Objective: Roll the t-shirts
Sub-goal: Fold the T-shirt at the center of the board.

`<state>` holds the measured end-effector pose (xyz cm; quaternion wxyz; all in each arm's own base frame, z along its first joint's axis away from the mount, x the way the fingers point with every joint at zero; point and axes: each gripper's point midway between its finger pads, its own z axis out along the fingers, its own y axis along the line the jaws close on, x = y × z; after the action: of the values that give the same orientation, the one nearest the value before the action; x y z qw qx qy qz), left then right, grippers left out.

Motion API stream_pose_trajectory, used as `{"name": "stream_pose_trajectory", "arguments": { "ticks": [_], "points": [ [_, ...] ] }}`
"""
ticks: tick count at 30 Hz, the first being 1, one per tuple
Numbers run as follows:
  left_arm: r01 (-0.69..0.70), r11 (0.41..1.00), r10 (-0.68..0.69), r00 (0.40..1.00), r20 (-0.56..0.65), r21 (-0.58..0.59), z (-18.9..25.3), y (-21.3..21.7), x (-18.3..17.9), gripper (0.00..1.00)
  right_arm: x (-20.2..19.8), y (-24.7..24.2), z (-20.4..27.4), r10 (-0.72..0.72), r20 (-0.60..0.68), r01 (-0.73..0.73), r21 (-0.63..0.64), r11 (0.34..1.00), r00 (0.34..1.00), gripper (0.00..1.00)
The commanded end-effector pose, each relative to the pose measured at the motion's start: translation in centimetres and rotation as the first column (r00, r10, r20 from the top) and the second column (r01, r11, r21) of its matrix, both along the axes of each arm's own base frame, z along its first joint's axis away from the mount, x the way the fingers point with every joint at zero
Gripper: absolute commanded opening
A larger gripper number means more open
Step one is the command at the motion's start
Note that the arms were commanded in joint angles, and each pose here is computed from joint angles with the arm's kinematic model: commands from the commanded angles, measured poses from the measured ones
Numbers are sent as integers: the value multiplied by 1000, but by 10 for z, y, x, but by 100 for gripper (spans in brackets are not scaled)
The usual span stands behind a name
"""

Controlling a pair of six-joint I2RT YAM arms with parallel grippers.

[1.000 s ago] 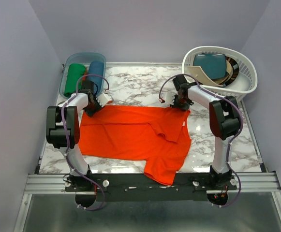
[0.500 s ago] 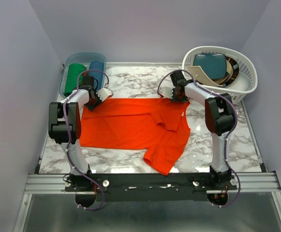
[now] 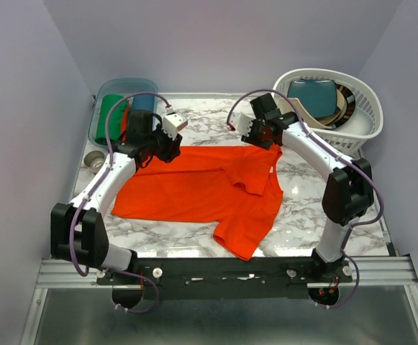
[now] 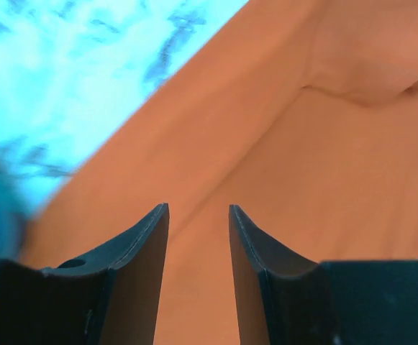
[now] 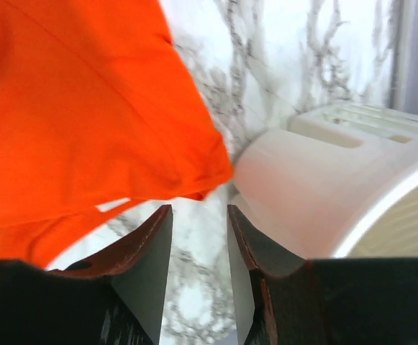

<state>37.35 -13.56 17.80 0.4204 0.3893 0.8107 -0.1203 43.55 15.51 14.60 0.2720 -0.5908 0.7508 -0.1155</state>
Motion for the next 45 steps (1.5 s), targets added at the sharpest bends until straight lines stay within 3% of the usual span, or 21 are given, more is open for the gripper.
{"name": "stream_pose_trajectory", "arguments": {
  "ticks": [1,2,4,8,11,12,13,16,18,23,27,37,45],
  "points": [
    [-262,822,103,942,-320,-505,-3,-59,-6,47,-47,4,-48,-90,-264,121,104,987,960,44],
    [-359,744,103,895,-435,-563,0,-74,-10,47,-48,6,-51,-108,-284,147,119,982,953,43],
    [-404,668,85,876,-475,-625,1,-92,-6,48,-48,6,-58,-127,-313,172,122,978,941,42],
    [-473,609,39,820,-571,-637,-12,-138,-11,49,-43,1,-66,-152,-320,198,117,973,935,41],
    [-427,699,64,836,-545,-573,-37,-166,-20,50,-35,-12,-71,-194,-325,241,110,964,926,41],
    [-301,772,21,892,-451,-560,-40,-182,-29,50,-31,-16,-71,-209,-331,260,119,958,920,41],
    [-261,815,18,904,-428,-518,-54,-185,-32,52,-22,-27,-68,-244,-341,304,132,944,908,41],
    [-40,903,-74,967,-245,-427,-69,-192,-38,52,-10,-39,-59,-283,-364,368,191,910,888,42],
    [31,930,-103,979,-178,-367,-81,-185,-38,52,-10,-37,-58,-259,-388,363,222,905,884,42],
    [247,945,-259,965,-28,-216,-93,-181,-44,50,-6,-32,-63,-242,-430,370,244,897,870,42],
    [309,939,-311,950,9,-152,-103,-185,-55,49,1,-29,-71,-242,-440,375,246,894,865,42],
    [321,943,-320,947,30,-83,-125,-209,-69,48,5,-27,-82,-236,-450,374,247,894,861,42],
    [256,966,-254,965,62,-30,-131,-212,-48,43,-2,-29,-91,-230,-451,366,242,899,863,42]
  ]
}}
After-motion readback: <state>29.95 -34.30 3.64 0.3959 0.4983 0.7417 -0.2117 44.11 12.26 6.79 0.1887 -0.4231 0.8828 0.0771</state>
